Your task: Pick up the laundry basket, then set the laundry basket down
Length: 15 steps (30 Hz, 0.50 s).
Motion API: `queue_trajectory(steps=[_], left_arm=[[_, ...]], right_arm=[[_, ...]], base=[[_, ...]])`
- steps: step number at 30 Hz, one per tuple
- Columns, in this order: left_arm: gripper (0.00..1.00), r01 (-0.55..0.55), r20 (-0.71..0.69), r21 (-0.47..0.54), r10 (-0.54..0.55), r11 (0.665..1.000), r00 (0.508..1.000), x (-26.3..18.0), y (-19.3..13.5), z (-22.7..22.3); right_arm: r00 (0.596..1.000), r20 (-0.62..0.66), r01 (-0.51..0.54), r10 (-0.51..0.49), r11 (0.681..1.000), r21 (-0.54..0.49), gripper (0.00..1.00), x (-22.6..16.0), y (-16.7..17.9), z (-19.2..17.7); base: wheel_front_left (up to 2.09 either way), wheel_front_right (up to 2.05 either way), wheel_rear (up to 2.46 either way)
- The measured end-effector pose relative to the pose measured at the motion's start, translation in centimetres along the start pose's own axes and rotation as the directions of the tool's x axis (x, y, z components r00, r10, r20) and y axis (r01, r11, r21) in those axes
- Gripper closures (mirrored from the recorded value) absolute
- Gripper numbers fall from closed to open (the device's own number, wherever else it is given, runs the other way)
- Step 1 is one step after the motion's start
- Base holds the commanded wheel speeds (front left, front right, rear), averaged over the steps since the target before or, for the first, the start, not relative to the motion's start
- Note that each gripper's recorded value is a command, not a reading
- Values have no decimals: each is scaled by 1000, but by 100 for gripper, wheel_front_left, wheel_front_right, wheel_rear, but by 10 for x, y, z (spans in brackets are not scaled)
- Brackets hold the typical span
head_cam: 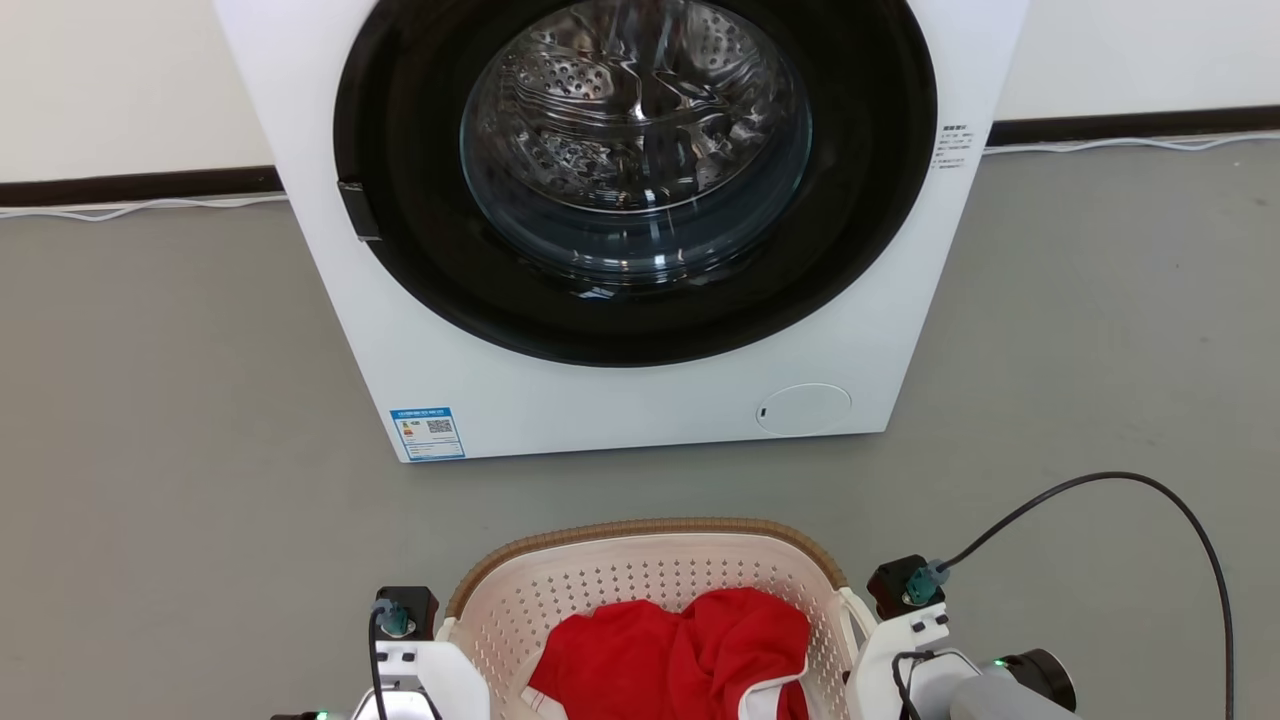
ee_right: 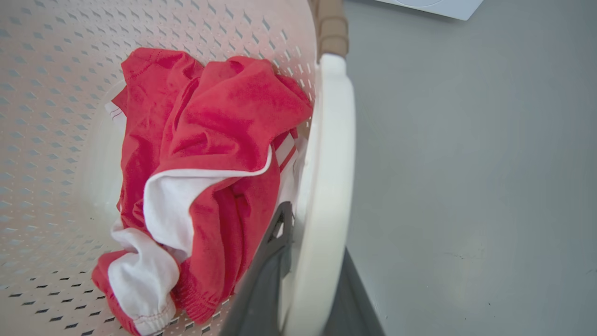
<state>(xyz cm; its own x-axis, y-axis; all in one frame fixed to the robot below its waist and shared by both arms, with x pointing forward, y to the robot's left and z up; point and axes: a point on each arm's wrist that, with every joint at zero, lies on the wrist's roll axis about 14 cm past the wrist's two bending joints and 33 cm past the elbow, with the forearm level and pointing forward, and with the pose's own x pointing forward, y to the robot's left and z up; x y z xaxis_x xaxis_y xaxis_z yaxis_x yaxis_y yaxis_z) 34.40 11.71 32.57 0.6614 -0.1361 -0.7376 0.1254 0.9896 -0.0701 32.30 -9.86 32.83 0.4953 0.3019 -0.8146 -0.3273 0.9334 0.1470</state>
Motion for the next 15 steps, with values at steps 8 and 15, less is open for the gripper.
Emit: queue_trajectory(steps=[8, 15], left_arm=[[100, -10, 8, -8, 10, 1000, 1000, -3, 3, 0], [100, -9, 4, -6, 9, 1000, 1000, -3, 3, -2]], right_arm=[[1000, 10, -9, 9, 1000, -21, 100, 0, 5, 4], [1000, 6, -12, 12, 1000, -22, 100, 0, 5, 2]], base=[[0, 0, 0], [0, 0, 0]])
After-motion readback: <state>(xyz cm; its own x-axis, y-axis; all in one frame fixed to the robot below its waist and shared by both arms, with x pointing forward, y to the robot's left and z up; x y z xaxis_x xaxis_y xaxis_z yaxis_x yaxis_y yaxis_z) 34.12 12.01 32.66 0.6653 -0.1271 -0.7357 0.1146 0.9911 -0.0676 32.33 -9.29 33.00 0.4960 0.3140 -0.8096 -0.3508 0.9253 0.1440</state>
